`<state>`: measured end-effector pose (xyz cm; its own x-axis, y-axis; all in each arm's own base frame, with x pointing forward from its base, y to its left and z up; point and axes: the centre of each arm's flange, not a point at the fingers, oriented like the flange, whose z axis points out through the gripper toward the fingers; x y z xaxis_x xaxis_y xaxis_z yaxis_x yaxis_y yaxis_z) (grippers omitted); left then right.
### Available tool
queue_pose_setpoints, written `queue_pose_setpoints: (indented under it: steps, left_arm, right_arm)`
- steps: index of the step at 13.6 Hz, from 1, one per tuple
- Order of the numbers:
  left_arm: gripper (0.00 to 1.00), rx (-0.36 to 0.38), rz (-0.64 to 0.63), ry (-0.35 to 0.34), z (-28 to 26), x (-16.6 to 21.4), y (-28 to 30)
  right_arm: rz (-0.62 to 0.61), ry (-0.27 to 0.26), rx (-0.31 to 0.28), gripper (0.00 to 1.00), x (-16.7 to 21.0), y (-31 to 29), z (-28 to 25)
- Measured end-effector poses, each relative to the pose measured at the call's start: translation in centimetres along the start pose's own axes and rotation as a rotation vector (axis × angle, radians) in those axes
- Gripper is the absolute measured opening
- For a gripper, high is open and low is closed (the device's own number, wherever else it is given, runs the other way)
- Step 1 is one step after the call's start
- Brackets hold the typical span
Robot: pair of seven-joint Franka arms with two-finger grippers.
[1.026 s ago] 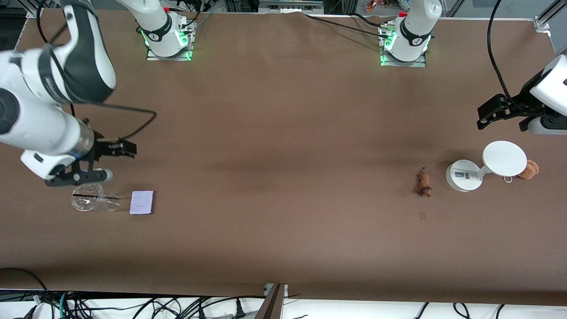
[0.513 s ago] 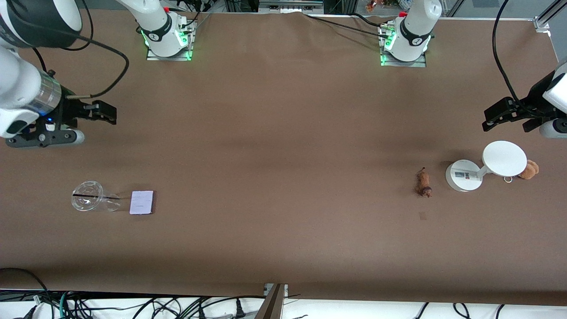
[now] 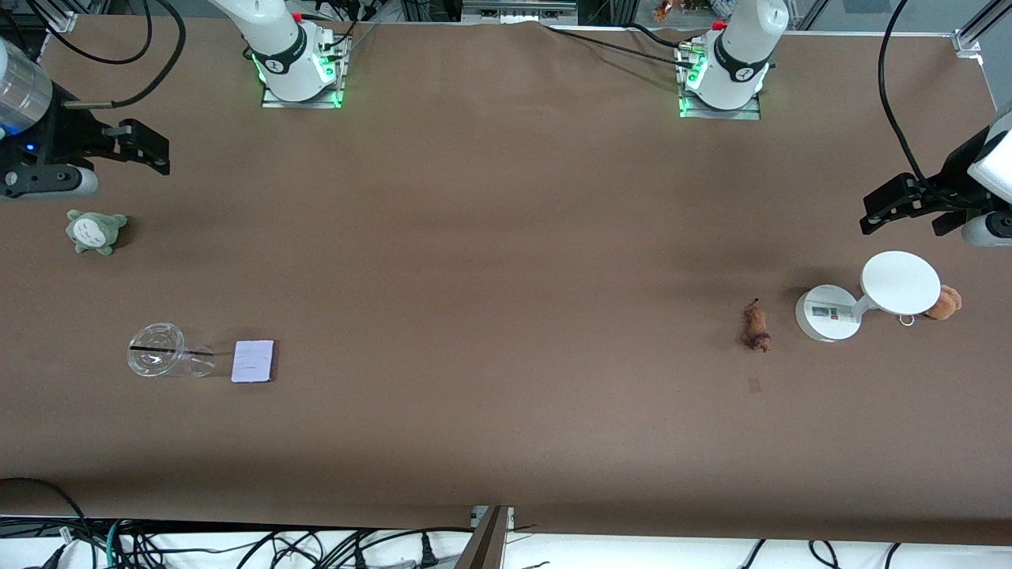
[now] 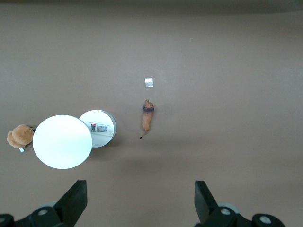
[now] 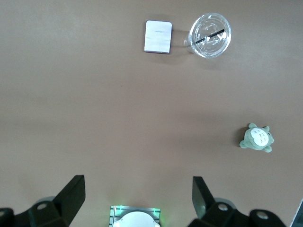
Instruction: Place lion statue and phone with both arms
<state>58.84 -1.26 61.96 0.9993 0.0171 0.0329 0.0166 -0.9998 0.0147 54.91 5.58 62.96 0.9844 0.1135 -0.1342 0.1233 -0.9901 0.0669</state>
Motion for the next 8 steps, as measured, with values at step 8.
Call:
queue_pose_setpoints:
  steps: [8]
  left_arm:
    - [1.00,0.000,0.000,-0.004,0.2,0.0,0.0]
  right_arm:
    - [-0.013,-0.032,0.009,1.00,1.2,-0.4,1.7]
